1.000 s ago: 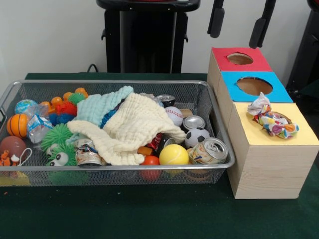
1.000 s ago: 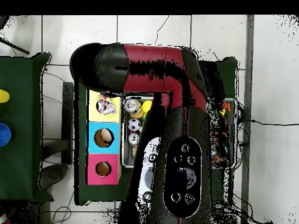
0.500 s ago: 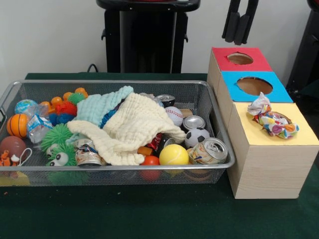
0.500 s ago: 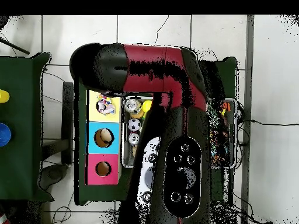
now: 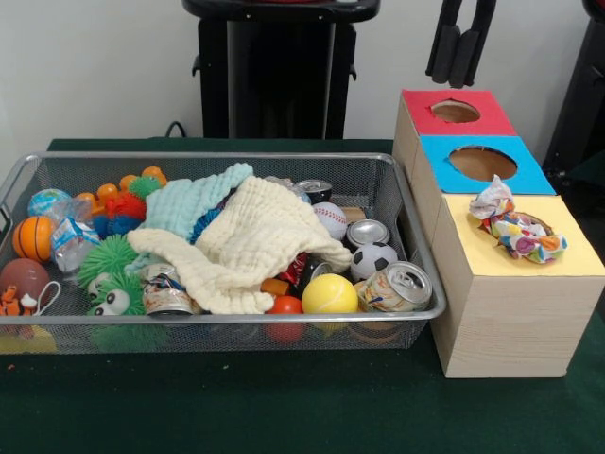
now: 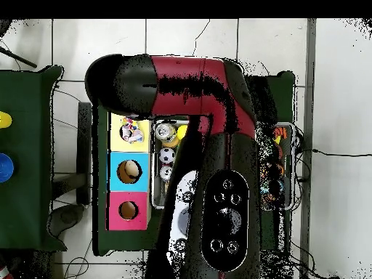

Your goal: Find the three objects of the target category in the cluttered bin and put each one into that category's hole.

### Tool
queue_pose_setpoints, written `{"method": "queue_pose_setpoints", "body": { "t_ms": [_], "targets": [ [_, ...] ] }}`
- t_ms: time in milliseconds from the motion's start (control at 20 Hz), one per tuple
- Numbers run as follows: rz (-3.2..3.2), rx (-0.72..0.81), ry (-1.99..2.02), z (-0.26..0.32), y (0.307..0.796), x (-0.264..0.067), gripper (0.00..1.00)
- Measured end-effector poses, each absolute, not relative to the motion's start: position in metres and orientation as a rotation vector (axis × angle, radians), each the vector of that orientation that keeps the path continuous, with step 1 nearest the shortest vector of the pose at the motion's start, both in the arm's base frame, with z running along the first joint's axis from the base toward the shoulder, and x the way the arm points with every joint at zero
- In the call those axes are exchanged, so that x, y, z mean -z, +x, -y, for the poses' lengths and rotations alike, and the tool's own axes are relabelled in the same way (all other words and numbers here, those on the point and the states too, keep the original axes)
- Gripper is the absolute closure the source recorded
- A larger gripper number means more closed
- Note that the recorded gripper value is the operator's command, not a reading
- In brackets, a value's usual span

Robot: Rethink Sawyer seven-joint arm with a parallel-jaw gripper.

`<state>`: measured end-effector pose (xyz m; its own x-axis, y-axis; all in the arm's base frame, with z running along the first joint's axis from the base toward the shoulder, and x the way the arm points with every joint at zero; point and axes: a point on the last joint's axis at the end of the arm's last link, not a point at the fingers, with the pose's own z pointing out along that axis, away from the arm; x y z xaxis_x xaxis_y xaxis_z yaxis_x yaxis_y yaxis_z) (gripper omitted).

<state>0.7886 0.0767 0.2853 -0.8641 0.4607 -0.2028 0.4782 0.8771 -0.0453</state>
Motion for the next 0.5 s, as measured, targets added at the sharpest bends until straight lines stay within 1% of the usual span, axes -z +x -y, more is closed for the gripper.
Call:
{"method": "queue_pose_setpoints", "body": {
  "t_ms": [500],
  "targets": [
    [-2.874,0.139,0.699,-0.09,0.786,-0.278,1.0]
  ]
}}
